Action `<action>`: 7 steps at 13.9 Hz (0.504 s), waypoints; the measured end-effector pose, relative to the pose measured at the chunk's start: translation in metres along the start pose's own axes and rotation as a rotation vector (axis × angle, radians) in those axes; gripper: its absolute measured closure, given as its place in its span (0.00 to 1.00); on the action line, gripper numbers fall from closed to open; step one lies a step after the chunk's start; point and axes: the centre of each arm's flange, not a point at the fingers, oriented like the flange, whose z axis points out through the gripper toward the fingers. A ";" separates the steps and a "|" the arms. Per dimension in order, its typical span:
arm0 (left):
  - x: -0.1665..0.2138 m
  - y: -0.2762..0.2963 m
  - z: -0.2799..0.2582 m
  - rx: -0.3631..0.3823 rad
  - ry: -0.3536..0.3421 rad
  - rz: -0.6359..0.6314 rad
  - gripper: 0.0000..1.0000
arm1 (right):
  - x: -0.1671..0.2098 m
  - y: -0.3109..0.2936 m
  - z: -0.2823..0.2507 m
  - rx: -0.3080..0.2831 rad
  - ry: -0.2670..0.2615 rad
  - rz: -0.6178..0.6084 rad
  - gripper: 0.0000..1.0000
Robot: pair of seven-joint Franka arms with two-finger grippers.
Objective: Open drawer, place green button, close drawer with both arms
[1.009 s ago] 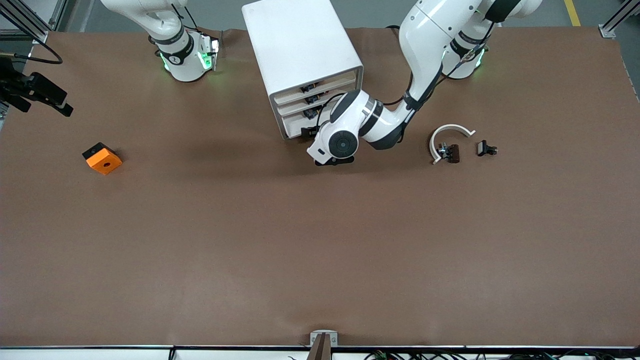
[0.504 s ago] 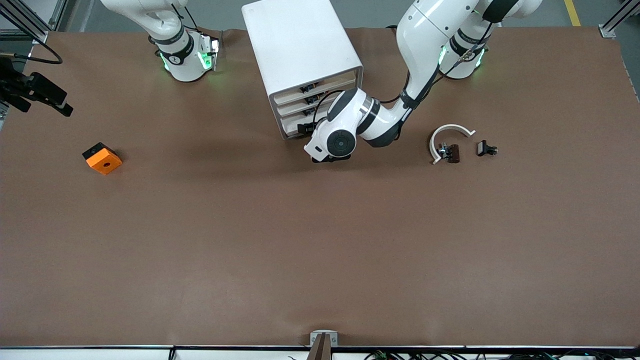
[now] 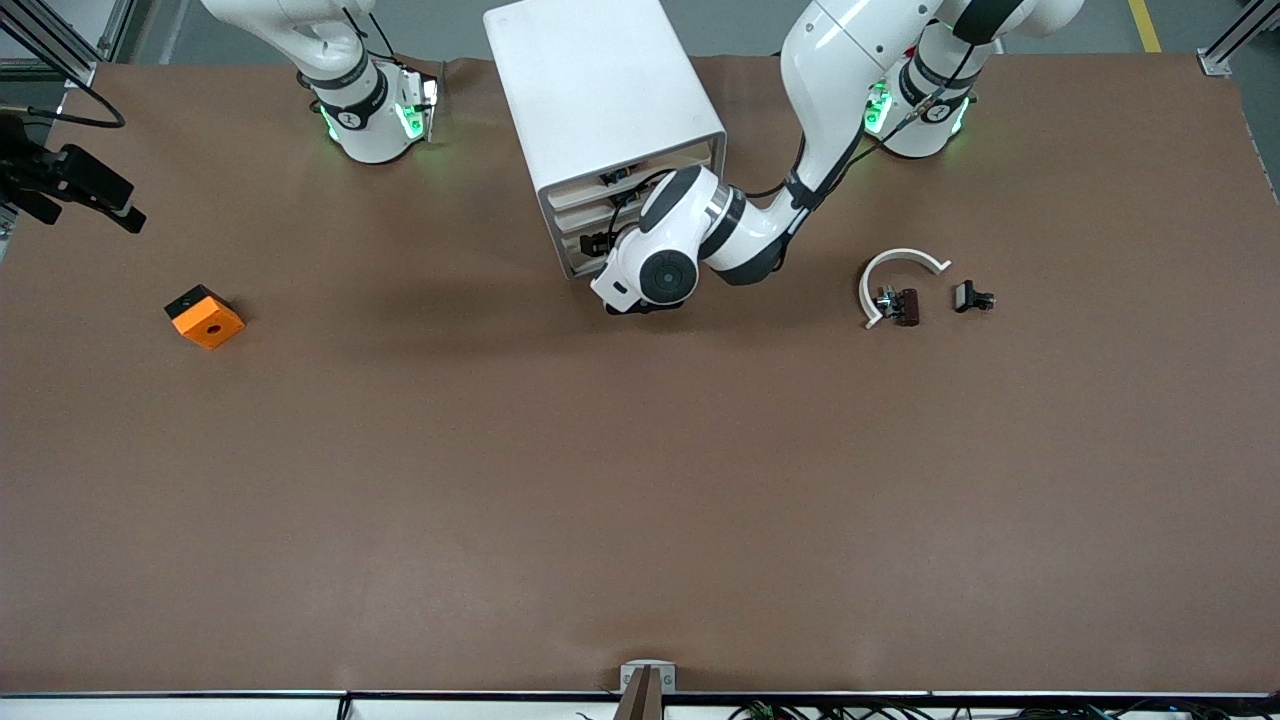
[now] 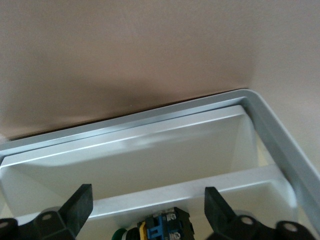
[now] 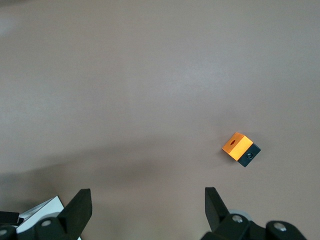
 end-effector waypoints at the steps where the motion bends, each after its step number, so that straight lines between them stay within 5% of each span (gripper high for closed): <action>1: 0.004 0.000 -0.007 -0.009 0.007 -0.004 0.00 | 0.000 0.000 0.000 0.000 0.000 0.000 0.00; 7: 0.056 -0.066 -0.195 -0.039 0.201 -0.045 0.00 | 0.000 0.000 0.000 0.000 0.000 0.001 0.00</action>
